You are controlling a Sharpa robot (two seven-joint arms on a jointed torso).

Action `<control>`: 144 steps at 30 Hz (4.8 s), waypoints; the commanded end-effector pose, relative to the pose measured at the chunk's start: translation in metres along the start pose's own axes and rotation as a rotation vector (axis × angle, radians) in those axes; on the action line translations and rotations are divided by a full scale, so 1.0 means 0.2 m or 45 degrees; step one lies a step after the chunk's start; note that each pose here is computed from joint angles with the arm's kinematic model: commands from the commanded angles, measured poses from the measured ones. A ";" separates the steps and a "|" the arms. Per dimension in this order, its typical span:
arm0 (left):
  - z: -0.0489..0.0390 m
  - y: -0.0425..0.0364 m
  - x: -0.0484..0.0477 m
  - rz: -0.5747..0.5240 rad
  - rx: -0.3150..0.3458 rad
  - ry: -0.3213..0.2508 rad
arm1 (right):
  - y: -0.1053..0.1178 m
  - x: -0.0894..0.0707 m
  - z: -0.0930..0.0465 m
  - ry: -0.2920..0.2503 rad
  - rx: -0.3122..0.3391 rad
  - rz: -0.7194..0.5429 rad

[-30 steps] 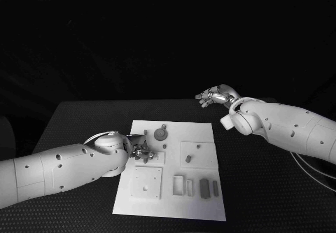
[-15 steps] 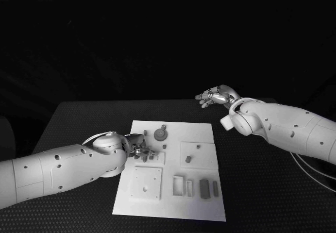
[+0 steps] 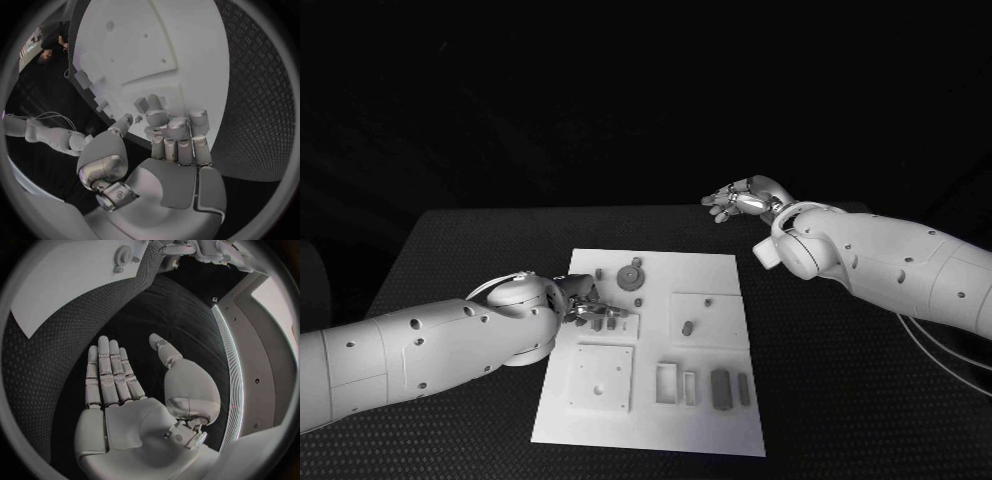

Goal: Assemble the parts on the task board

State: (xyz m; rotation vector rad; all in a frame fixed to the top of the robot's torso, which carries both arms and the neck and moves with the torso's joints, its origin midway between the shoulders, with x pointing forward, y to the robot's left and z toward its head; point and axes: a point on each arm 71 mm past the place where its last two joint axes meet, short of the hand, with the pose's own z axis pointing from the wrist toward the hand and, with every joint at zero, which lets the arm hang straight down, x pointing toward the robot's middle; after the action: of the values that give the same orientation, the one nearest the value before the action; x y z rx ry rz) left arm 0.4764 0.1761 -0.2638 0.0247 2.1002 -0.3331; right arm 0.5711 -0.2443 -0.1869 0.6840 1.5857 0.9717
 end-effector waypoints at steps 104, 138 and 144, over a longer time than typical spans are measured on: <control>0.321 0.136 -0.452 -0.210 -0.140 0.155 | 0.00 0.04 0.03 0.027 0.000 0.002; 0.314 0.151 -0.448 -0.316 -0.136 0.151 | 0.00 0.04 0.03 0.028 -0.001 0.003; 0.292 0.182 -0.440 -0.408 -0.145 0.173 | -0.01 0.04 0.03 0.025 0.000 0.002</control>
State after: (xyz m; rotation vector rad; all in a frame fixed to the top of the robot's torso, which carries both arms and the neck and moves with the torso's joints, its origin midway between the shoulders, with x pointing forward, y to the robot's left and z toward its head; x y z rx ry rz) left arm 0.5788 0.2081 -0.2265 -0.2922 2.2500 -0.3612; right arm 0.5750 -0.2389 -0.1918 0.6859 1.5959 0.9692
